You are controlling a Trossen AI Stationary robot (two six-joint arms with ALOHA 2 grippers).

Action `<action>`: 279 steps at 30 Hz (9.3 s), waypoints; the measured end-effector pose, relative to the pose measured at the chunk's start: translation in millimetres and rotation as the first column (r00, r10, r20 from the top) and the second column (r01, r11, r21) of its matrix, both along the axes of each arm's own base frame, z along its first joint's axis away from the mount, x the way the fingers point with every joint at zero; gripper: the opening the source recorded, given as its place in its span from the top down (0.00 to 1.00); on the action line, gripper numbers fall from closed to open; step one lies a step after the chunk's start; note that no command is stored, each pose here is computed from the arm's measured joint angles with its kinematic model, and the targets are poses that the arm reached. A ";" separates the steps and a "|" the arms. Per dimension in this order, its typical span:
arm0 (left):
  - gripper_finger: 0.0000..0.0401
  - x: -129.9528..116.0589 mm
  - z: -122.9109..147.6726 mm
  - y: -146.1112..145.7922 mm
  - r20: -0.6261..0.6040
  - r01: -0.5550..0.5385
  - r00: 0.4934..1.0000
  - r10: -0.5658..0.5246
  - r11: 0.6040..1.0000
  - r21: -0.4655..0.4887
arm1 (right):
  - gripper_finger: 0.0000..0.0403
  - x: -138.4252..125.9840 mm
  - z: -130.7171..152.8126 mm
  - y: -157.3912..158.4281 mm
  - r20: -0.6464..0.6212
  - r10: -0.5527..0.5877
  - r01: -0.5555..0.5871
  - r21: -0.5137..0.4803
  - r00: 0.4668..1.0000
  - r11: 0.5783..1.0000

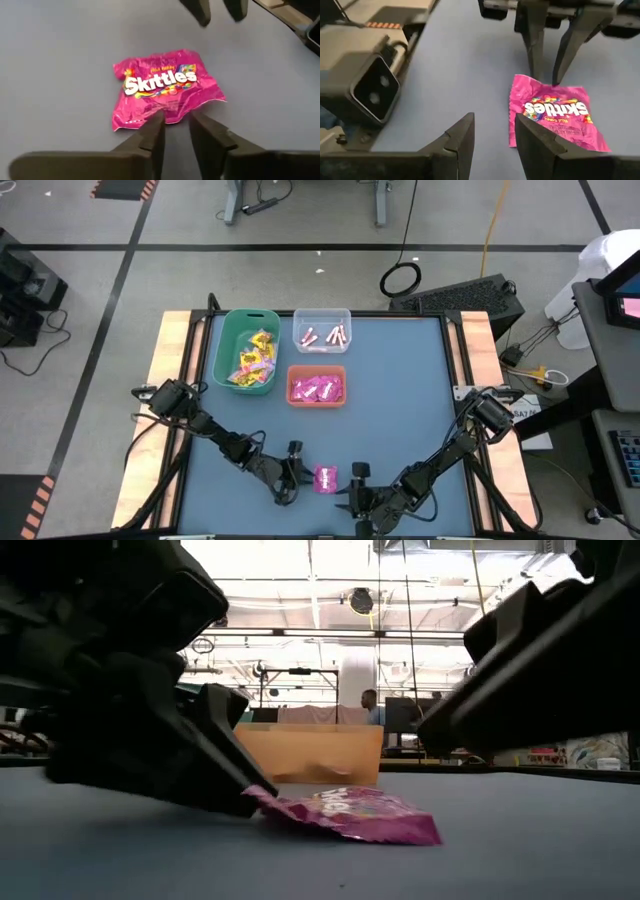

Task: Sort candy
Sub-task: Put the violet candy into the orange bin

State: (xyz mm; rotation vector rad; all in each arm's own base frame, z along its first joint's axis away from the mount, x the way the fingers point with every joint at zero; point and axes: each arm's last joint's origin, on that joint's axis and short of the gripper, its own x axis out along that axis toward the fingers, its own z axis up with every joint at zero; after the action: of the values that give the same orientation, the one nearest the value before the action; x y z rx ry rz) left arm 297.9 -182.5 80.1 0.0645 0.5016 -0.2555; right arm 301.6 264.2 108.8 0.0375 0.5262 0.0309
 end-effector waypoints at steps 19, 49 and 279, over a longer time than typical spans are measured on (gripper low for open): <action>0.81 2.4 2.0 1.8 0.012 -0.012 1.000 0.013 0.999 -0.036 | 0.43 -2.4 -20.1 -13.6 -0.114 -0.230 0.242 0.106 0.967 0.965; 0.79 0.2 -1.0 2.4 -0.052 -0.065 0.997 0.060 0.993 -0.098 | 0.56 17.6 -31.4 -23.0 -0.009 -0.202 0.202 0.038 0.979 0.979; 0.79 -2.5 124.4 69.6 0.200 -0.243 0.955 0.219 0.965 0.102 | 1.00 -81.3 139.7 -172.5 -0.118 -0.564 0.559 -0.073 0.817 0.826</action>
State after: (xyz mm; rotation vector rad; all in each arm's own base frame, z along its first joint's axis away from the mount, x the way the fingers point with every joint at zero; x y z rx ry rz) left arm 295.4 -112.9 204.5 0.1499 0.3327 0.0134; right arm 220.2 91.8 248.5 0.1618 0.6346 -0.5689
